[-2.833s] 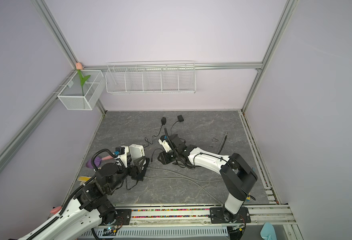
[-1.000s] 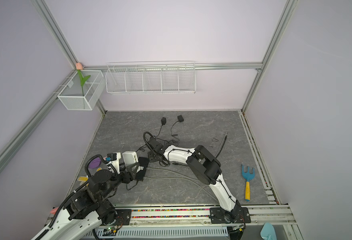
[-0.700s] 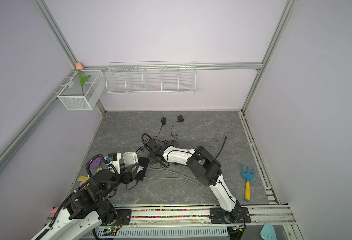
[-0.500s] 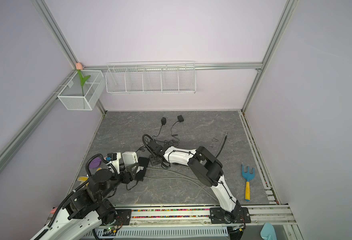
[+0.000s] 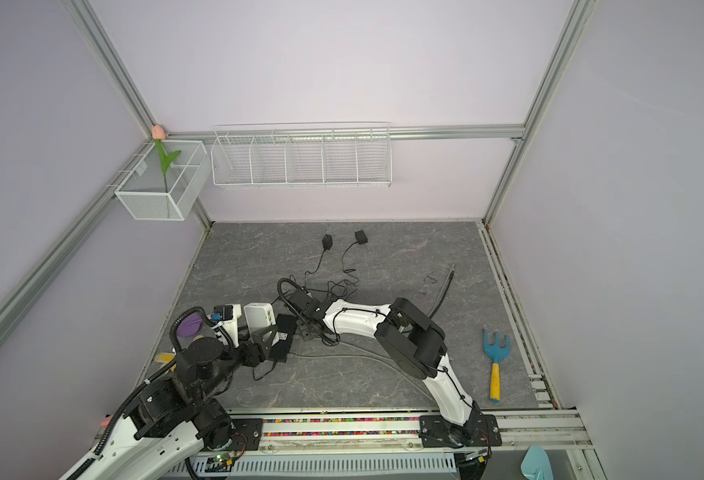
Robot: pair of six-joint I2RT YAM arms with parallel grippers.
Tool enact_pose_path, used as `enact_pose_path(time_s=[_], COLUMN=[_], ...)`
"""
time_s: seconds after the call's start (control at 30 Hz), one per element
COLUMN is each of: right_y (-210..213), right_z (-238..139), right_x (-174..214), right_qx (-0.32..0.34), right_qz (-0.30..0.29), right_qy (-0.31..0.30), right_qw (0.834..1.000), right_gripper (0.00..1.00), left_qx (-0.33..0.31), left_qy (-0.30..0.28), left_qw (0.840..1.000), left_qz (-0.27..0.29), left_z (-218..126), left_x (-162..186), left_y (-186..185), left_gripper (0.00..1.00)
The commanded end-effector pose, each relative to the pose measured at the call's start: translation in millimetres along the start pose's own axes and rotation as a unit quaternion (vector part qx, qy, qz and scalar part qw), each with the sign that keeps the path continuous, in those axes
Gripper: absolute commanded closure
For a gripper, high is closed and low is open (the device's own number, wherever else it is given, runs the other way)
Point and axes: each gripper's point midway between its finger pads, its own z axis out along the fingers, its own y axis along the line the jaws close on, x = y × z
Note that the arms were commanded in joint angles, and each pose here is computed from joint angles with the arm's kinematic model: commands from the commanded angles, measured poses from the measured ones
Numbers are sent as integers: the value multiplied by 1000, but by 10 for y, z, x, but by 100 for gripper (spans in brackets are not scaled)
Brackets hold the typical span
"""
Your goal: Insert the plug into the switch port
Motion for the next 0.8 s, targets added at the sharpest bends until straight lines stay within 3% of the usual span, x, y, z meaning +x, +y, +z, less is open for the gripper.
enact_pose_path(time_s=[0.0,0.3,0.43,0.57,0.77], right_y=[-217,-249,-295,-362,-464], right_z=[151,213,128,-143,-764], right_x=[686,714,563,237,-251], right_qx=[40,33,-9,-89,-200], right_qz=[-17,-19,8,49,75], right_qy=[111,118,97,43,-76], right_qw=[993,992,995,994,974], right_gripper=[71,92,93,94,94], left_qx=[2,0,22,61,132], left_qy=[-20,-15,-10,-16,-7], left_qw=[1000,1000,1000,998,991], left_qz=[-6,2,10,12,20], left_z=[-70,-40,-17,33,158], left_x=[-167,-146,-111,-94,-19], left_y=[-41,-42,-115,-248,-520], left_gripper=[100,100,100,100,100])
